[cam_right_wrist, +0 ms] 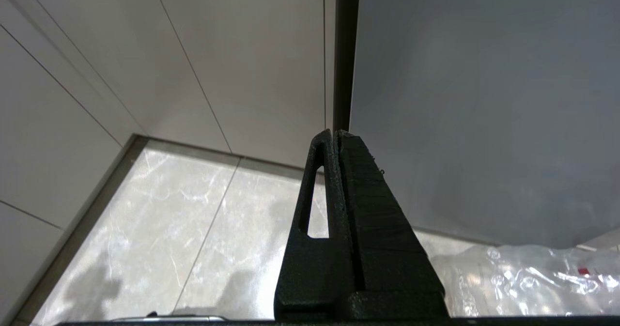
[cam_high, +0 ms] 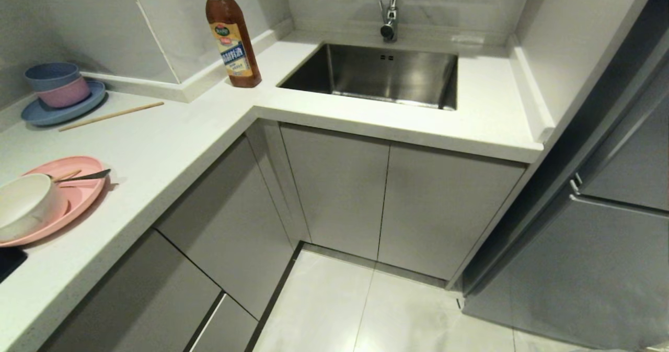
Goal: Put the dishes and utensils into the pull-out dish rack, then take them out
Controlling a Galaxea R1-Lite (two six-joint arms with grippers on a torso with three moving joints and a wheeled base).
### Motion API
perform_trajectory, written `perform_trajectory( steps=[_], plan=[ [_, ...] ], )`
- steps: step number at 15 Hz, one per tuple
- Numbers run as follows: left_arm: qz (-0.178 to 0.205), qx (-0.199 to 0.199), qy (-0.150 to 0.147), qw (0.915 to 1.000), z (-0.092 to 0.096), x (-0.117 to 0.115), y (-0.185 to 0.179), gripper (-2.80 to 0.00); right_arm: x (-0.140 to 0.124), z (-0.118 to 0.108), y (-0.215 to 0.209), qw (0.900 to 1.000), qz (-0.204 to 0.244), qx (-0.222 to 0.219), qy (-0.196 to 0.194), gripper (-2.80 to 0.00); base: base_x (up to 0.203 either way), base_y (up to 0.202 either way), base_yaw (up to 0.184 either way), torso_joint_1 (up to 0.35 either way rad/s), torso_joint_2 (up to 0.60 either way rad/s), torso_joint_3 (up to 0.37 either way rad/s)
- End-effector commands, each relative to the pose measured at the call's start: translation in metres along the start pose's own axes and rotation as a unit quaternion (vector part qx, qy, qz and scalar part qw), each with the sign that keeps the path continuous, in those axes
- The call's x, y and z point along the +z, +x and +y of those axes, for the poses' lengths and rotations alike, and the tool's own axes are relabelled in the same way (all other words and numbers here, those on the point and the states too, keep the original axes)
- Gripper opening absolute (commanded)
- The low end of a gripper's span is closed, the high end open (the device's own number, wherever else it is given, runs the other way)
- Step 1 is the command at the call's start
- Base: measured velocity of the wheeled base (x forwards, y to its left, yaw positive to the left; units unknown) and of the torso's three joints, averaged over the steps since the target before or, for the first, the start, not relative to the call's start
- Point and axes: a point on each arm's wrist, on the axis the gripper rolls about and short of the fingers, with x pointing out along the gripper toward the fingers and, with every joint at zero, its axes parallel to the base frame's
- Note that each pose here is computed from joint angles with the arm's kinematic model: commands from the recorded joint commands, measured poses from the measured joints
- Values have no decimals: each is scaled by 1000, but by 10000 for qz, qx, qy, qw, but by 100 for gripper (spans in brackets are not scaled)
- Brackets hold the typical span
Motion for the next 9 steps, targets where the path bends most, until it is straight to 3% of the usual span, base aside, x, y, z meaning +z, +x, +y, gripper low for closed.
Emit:
perform_trajectory(
  steps=[1, 9],
  plan=[
    [0, 6, -6, 10000, 0, 0, 0, -280, -1, 0, 0, 10000, 10, 0, 0, -280, 0, 0, 0, 2, 1, 201],
    [0, 6, -6, 10000, 0, 0, 0, -280, -1, 0, 0, 10000, 12, -1, 0, -280, 0, 0, 0, 1, 1, 204]
  ],
)
